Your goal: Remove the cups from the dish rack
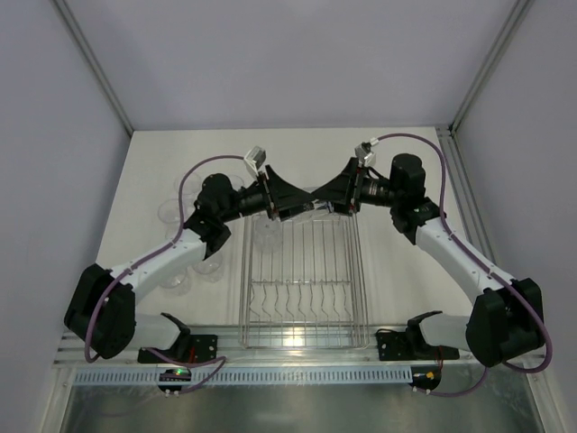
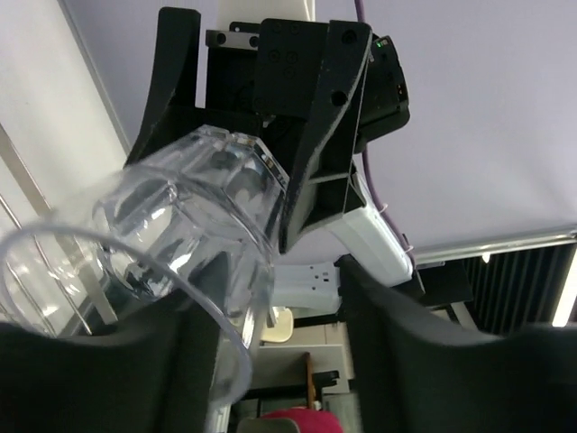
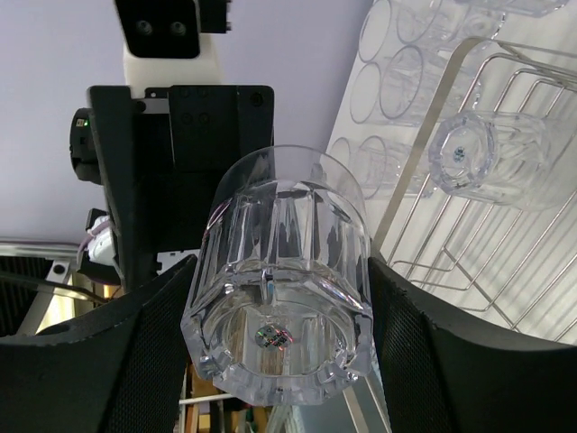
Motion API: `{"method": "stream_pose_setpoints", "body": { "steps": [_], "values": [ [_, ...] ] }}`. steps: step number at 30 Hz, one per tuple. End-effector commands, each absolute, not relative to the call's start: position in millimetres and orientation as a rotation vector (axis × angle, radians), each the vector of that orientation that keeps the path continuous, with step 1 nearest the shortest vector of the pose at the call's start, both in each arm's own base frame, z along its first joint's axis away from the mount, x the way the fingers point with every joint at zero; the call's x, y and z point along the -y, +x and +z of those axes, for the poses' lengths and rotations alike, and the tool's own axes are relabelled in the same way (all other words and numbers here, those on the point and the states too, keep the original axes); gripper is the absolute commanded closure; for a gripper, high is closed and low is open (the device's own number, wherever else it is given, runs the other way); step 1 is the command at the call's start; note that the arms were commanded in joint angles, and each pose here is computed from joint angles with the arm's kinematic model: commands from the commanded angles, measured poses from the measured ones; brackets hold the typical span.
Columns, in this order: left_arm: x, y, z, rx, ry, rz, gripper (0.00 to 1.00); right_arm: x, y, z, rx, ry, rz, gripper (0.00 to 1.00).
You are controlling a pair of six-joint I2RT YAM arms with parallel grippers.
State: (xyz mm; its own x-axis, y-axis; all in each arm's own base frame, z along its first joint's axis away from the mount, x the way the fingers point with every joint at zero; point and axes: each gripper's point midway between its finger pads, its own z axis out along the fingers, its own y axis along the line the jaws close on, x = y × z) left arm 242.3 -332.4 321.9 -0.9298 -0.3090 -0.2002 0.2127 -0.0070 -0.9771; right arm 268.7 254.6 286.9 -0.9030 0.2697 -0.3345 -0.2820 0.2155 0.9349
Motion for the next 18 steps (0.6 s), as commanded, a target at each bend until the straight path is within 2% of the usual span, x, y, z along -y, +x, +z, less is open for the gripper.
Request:
{"method": "stream_pose_setpoints", "body": {
  "steps": [1, 2, 4, 6, 7, 8, 10, 11, 12, 13, 16, 17, 18],
  "values": [
    [338.1, 245.1, 351.8, -1.778, -0.050, -2.070, 0.55, -256.3, 260.9, 310.3, -1.991, -0.113, 1.795, 0.95],
    [340.7, 248.0, 347.6, -1.790, -0.060, -2.070, 0.71, -256.4, 259.8, 310.4, -1.993, -0.119, 1.799, 0.90],
    [342.6, 249.0, 346.0, -1.792, -0.064, -2.074, 0.82, -256.2, 258.3, 310.6, -1.994, -0.123, 1.802, 0.82],
    [343.2, 250.5, 344.1, -1.797, -0.071, -2.071, 0.94, -255.3, 258.0, 311.1, -1.989, -0.124, 1.797, 0.63],
    [343.6, 251.2, 341.4, -1.804, -0.079, -2.064, 0.98, -255.4, 257.3, 309.7, -1.996, -0.124, 1.792, 0.54],
    [343.6, 252.2, 340.7, -1.806, -0.080, -2.053, 1.00, -254.8, 258.2, 309.6, -1.996, -0.124, 1.783, 0.48],
    [342.7, 253.9, 338.4, -1.821, -0.092, -2.023, 1.00, -253.9, 260.1, 304.8, -2.025, -0.098, 1.759, 0.29],
    [341.8, 254.6, 336.9, -1.826, -0.098, -2.007, 1.00, -252.9, 262.3, 304.7, -2.022, -0.120, 1.726, 0.14],
    [340.6, 256.6, 335.8, -1.821, -0.084, -1.972, 1.00, -250.8, 266.7, 303.2, -2.028, -0.098, 1.692, 0.04],
    [337.6, 257.9, 334.1, -1.848, -0.103, -1.939, 1.00, -246.2, 268.9, 296.6, -2.065, -0.054, 1.658, 0.00],
    [324.0, 273.1, 326.8, -1.926, -0.128, -1.736, 1.00, -229.5, 279.5, 283.0, -2.113, 0.032, 1.499, 0.00],
    [315.0, 289.3, 320.3, -1.951, -0.204, -1.605, 1.00, -225.0, 282.9, 284.1, -2.113, 0.038, 1.450, 0.00],
    [299.7, 291.1, 282.7, -2.118, -0.224, -1.399, 1.00, -218.3, 288.7, 278.1, -2.113, -0.009, 1.340, 0.00]
  ]
}}
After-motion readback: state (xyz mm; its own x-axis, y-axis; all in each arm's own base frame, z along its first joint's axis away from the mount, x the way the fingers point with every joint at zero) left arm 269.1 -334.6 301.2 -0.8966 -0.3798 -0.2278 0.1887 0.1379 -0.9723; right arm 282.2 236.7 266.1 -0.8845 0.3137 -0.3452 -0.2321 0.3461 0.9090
